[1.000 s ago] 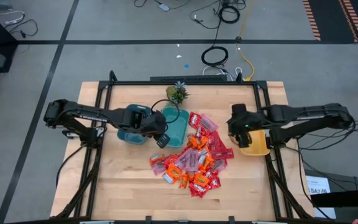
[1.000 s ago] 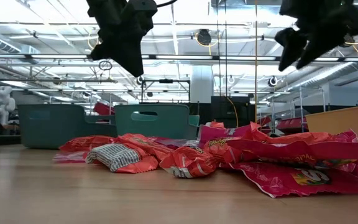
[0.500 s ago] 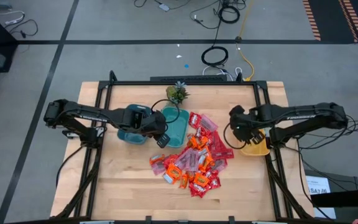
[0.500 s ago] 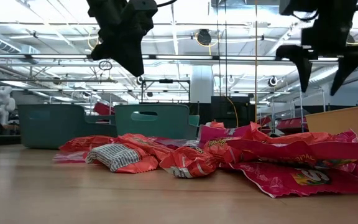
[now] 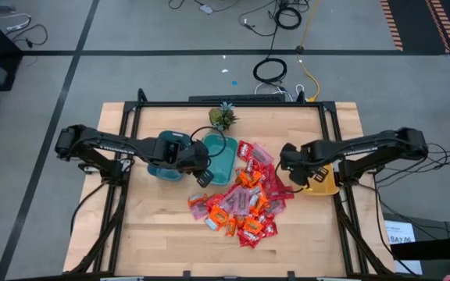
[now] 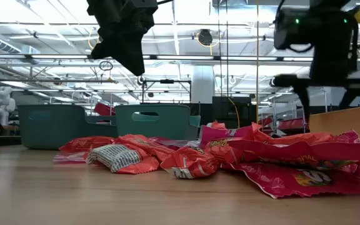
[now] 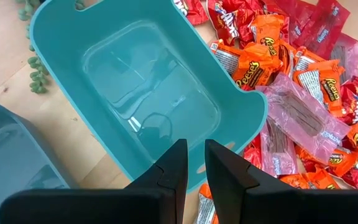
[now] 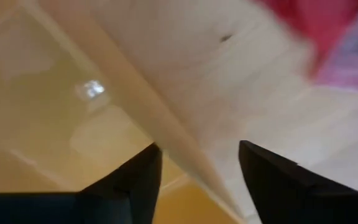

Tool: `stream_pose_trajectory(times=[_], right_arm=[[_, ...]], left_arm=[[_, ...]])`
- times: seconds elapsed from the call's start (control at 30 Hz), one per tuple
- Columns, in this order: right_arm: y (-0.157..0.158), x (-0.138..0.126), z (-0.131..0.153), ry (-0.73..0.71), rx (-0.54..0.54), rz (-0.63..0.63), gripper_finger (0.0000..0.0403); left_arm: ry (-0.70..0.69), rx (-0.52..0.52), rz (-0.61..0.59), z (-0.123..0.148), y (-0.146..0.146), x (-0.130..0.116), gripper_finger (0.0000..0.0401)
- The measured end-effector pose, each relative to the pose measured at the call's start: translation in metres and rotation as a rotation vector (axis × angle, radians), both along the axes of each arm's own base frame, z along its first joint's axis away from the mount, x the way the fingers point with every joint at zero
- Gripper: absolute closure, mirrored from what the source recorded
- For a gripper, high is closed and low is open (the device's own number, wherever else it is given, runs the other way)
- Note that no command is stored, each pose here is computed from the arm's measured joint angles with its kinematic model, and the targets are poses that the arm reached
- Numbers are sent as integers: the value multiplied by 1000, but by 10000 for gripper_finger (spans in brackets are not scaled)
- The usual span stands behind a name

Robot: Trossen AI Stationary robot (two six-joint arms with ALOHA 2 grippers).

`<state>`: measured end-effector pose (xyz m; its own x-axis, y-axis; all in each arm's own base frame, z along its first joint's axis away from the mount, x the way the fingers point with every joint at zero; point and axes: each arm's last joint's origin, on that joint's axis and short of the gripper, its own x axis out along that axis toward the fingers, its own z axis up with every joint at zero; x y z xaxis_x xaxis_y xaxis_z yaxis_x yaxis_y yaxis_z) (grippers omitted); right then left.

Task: Sort candy
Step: Move the yellow bin from the middle right to the top right of the table

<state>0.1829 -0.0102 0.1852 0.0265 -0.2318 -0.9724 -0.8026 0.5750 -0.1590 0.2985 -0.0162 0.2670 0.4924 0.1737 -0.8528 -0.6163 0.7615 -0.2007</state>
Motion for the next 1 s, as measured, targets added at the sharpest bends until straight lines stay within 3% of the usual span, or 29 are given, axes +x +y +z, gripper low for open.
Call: stream_pose_trajectory(times=[0.27,0.47,0.6,0.73,1.0], right_arm=[[-1,6,-7,-47,-19,-65,384],[-8,16,14,-203,-170,-134,400],[-18,26,49,-376,-155,-365,402],[-45,27,76,-540,-135,-691,402],[-121,6,68,-622,-152,-1359,402]], left_arm=[[0,1,0,0,0,0,335],[0,2,0,0,0,0,335],[0,1,0,0,0,0,335],[0,-2,-1,0,0,0,335],[-9,-8,-4,0,0,1,335]])
